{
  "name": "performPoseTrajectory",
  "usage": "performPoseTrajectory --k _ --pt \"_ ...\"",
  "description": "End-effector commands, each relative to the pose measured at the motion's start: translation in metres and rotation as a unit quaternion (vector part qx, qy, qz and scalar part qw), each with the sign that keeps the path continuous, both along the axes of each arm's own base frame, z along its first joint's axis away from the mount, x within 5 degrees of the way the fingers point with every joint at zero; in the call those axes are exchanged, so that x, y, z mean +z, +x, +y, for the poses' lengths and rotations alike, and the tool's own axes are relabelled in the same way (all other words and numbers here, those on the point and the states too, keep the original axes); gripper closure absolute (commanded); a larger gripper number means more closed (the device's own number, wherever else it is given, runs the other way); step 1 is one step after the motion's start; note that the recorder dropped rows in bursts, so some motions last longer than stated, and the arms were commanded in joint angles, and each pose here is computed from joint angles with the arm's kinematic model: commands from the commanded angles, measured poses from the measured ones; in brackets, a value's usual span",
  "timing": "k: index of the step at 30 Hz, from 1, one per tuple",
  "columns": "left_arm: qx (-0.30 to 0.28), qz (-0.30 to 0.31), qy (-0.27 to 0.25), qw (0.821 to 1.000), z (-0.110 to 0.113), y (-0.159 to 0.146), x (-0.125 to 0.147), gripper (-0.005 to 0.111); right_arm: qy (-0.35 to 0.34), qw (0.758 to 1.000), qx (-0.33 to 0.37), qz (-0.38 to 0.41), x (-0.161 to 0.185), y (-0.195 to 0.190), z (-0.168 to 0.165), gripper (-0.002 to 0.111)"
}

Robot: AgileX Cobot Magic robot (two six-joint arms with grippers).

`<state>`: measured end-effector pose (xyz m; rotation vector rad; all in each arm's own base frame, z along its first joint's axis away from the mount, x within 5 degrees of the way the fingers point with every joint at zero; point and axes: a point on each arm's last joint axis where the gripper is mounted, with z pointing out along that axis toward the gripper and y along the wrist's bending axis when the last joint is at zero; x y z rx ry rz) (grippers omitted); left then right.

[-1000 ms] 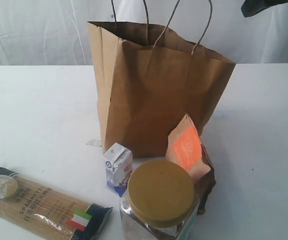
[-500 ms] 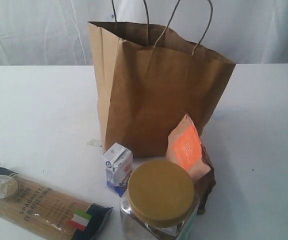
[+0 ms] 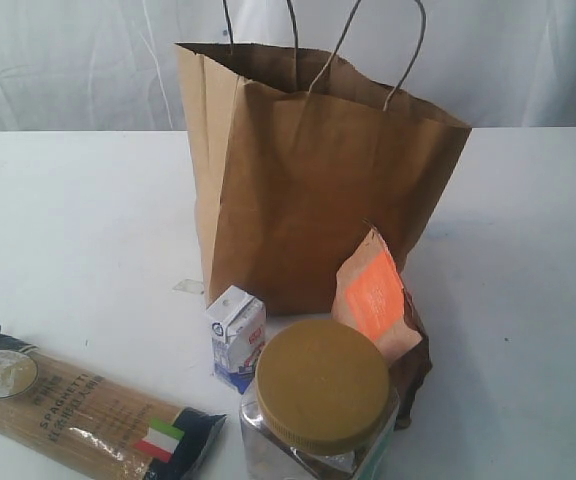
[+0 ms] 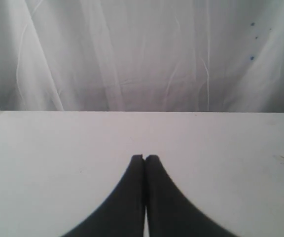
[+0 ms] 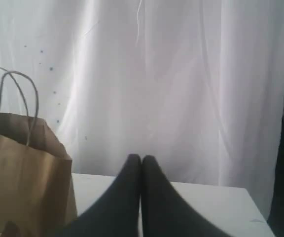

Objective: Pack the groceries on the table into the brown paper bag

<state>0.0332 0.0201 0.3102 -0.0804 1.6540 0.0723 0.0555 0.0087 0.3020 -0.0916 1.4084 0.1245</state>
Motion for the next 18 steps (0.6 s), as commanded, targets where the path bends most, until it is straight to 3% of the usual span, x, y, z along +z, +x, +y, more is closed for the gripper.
performPoseTrajectory --k 1,7,11,14,18 --pt "0.045 0.013 -0.021 0.999 0.011 -0.019 -0.015 0.107 0.009 0.999 0.029 0.014 -0.005 -0.005 0.003 0.108" --pt "0.073 0.044 0.008 0.996 0.015 -0.016 -0.028 0.107 0.037 0.996 0.074 0.036 0.006 -0.001 0.009 0.108" --pt "0.067 0.072 -0.013 0.995 0.011 -0.004 -0.056 0.107 -0.019 0.988 0.113 0.106 0.016 0.016 0.021 0.108" --pt "0.054 0.101 -0.041 0.993 0.006 0.005 -0.083 0.107 -0.081 0.963 0.162 0.198 0.025 0.038 0.036 0.108" --pt "0.007 0.088 -0.057 0.994 -0.004 0.014 -0.101 0.107 -0.142 0.899 0.258 0.324 0.034 0.064 0.061 0.108"
